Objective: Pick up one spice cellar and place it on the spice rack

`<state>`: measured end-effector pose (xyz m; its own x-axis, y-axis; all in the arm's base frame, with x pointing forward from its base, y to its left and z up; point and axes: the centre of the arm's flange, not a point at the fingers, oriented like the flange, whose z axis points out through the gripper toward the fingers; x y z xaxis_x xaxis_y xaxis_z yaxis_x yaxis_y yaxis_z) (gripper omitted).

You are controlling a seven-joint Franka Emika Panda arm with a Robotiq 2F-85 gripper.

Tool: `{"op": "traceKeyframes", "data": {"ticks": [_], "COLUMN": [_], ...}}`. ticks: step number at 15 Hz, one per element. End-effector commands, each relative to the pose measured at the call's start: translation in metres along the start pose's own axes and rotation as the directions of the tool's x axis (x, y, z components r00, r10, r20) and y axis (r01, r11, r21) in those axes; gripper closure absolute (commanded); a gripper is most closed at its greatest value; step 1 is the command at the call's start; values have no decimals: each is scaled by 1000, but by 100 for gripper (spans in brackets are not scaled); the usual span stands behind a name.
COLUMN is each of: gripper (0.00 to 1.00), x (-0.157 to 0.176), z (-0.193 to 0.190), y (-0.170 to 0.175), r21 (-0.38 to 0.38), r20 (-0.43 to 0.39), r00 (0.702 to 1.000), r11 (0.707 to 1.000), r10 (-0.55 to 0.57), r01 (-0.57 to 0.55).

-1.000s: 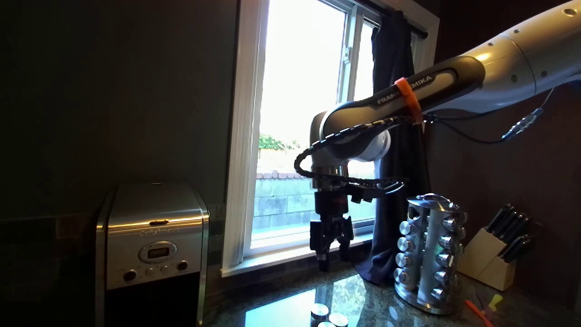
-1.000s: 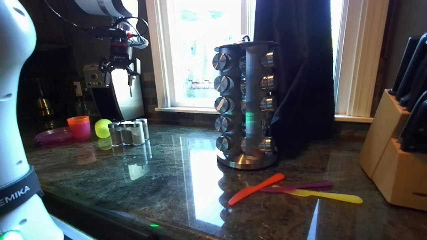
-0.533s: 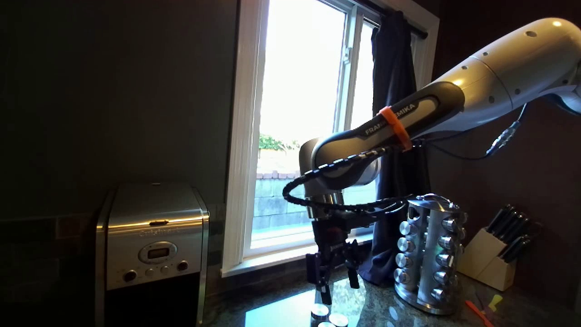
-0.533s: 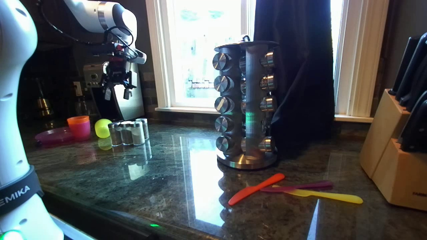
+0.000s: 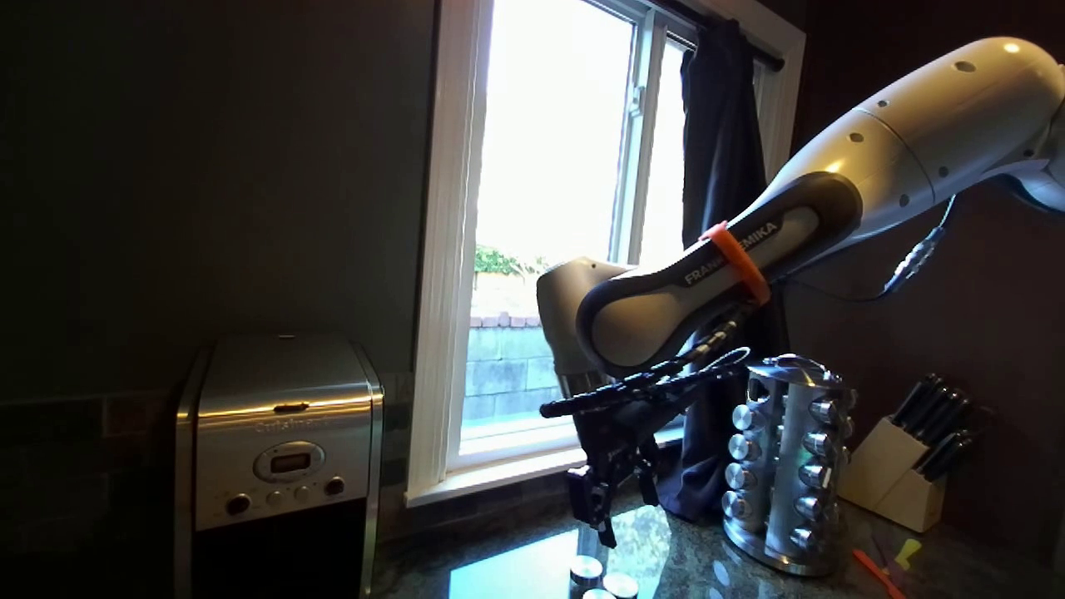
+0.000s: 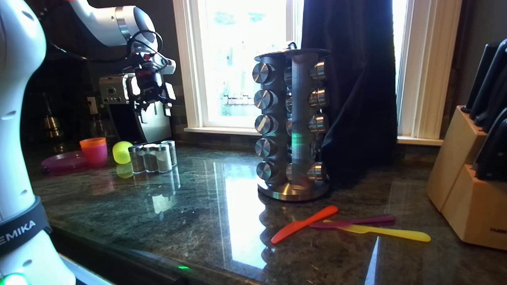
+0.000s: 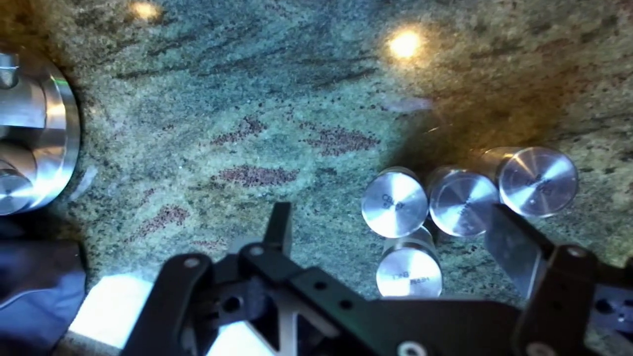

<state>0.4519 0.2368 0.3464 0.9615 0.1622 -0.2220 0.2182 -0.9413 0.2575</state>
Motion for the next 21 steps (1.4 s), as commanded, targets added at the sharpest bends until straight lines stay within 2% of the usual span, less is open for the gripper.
{"op": "traceKeyframes", "data": {"ticks": [1,5,10,14,18,21], "gripper": [0,0,0,0,0,0], "x": [0,0,24,40,54,63], "z": [0,0,5,24,41,54], "y": [0,0,7,-2,-8,-7], "r21": [-1,-2,50,109,134,165], "r20": [-1,-1,-50,-51,-86,-79], "r00": [1000,1000,998,998,994,994], "r11": [1000,1000,998,993,989,985], "r10": [-1,-2,35,42,68,71], "r01": [1,2,-33,-36,-56,-57]}}
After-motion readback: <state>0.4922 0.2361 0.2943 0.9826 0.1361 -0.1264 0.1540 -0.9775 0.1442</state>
